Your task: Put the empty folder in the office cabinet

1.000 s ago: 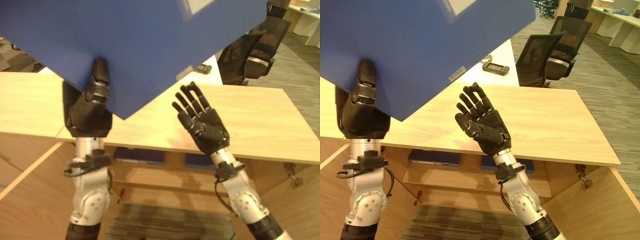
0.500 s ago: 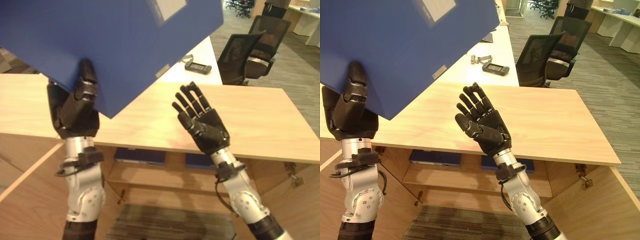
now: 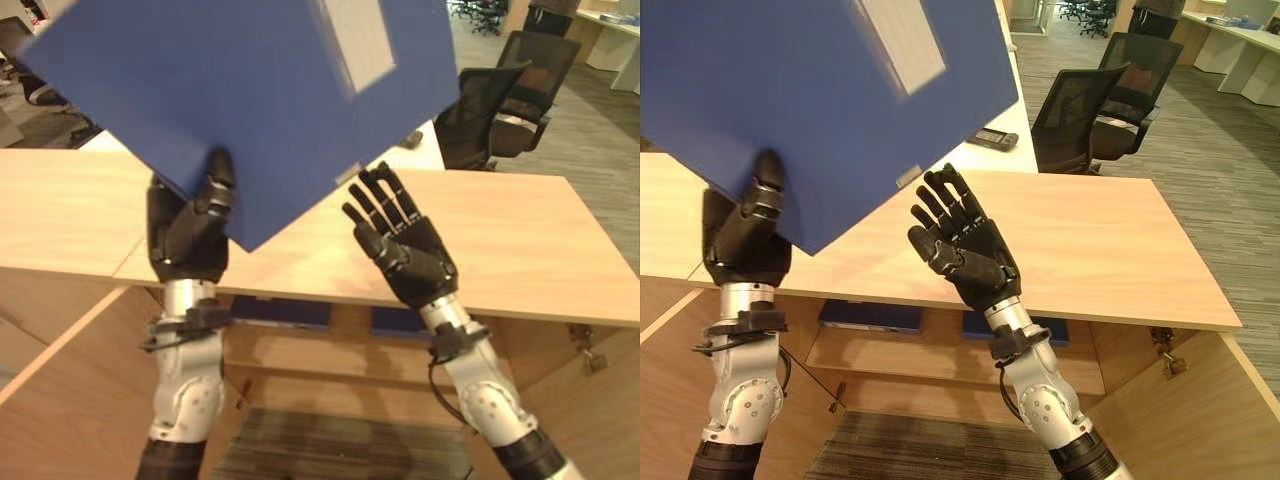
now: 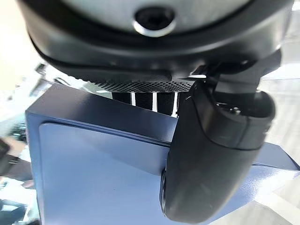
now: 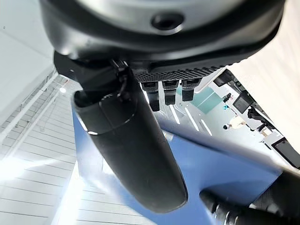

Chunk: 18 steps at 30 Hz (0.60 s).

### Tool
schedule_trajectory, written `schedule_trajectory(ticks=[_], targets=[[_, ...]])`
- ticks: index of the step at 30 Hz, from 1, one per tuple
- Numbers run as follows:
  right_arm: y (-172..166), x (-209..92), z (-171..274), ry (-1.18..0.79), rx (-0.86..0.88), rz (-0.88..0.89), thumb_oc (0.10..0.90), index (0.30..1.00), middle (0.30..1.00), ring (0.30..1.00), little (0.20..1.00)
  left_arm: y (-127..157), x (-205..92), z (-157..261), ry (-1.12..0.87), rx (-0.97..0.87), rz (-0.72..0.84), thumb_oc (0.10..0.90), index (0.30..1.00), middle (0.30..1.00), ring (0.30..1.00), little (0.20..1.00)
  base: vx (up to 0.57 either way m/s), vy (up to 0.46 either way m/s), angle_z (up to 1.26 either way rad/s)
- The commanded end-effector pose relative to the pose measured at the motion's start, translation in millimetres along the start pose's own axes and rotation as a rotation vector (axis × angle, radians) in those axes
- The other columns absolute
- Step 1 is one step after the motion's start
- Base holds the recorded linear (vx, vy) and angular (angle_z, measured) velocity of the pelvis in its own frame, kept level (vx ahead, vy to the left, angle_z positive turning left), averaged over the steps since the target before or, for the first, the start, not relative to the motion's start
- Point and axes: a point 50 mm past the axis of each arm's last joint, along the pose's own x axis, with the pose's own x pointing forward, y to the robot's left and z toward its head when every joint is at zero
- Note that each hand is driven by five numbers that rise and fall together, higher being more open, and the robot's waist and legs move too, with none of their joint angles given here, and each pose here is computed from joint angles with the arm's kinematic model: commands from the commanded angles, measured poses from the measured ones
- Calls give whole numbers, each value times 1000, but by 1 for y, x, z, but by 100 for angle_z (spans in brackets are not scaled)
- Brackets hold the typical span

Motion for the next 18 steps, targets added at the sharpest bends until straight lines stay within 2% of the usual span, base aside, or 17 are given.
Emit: schedule_trajectory(ticks=[1,9,18], targets=[[48,33,24,-186,57,266,800,900,900,900,900,-29,20,11,-87,-8,-191,400,300,300,300,300,0,0,0],[50,36,19,-176,87,259,800,900,900,900,900,-40,12,-9,13,-66,-240,400,300,300,300,300,0,0,0],[49,42,20,-218,132,236,800,900,900,900,900,-35,-2,-31,127,-102,-209,400,300,300,300,300,0,0,0]])
